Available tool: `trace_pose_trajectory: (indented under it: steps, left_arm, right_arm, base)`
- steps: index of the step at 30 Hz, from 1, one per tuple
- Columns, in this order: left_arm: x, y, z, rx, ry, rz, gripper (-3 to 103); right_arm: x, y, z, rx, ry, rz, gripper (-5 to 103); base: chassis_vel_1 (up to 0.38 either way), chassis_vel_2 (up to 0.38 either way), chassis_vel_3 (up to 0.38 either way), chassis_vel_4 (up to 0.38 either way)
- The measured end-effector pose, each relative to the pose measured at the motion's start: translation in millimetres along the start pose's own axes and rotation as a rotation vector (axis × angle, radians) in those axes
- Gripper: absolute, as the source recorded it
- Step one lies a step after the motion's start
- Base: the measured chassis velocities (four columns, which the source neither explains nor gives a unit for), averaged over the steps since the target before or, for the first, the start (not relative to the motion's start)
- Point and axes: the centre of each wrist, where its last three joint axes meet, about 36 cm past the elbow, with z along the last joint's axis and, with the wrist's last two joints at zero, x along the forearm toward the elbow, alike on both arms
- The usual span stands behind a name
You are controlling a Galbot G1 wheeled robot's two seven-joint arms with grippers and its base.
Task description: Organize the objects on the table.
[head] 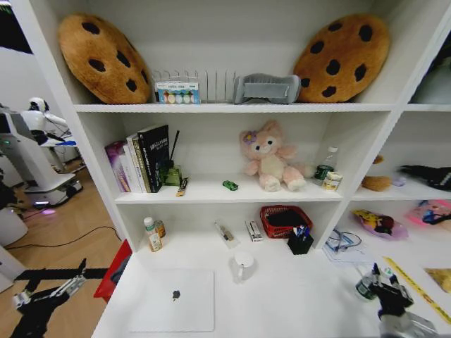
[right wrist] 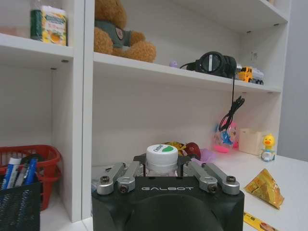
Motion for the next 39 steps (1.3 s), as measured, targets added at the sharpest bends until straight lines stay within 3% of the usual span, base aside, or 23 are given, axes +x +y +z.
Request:
trace_pose_trajectory:
  steps: [4, 6, 7, 8, 10, 13, 18, 25, 39]
  left_arm:
    - [0, 0.0, 0, 0.000, 0.000, 0.000, 100]
    - [0, 0.0, 0, 0.000, 0.000, 0.000, 100]
    - [0, 0.0, 0, 0.000, 0.000, 0.000, 100]
    - [0, 0.0, 0, 0.000, 0.000, 0.000, 100]
    - [0, 0.0, 0, 0.000, 0.000, 0.000, 100]
    - [0, 0.0, 0, 0.000, 0.000, 0.000, 100]
    - [0, 0.0, 0, 0.000, 0.000, 0.000, 100]
    - [0, 0.0, 0, 0.000, 0.000, 0.000, 100]
    - [0, 0.0, 0, 0.000, 0.000, 0.000, 100]
  right_arm:
    - [24, 6, -11, 0.001, -0.014, -0.006, 30]
    - [74, 11, -29, -0.016, -0.005, -0.069, 30]
    - [74, 11, -29, -0.016, -0.005, -0.069, 30]
    - [98, 17, -40, -0.034, -0.015, -0.169, 30]
    - [113, 21, -48, -0.039, -0.023, -0.251, 30]
    - [120, 25, -49, -0.020, -0.046, -0.292, 30]
    - [116, 28, -39, 0.056, -0.108, -0.331, 30]
    - [136, 29, -34, 0.112, -0.100, -0.392, 30]
    - [166, 22, -22, 0.102, -0.100, -0.348, 30]
  base:
    - [0.000, 0.000, 0.000, 0.000]
    - [0.000, 0.000, 0.000, 0.000]
    - [0.000, 0.000, 0.000, 0.000]
    - [0.000, 0.000, 0.000, 0.000]
    - [0.000, 0.000, 0.000, 0.000]
    - [0.000, 0.000, 0.000, 0.000]
    - [0.000, 0.000, 0.000, 0.000]
    - [0.000, 0.000, 0.000, 0.000]
    - [-0.048, -0.049, 0.050, 0.042]
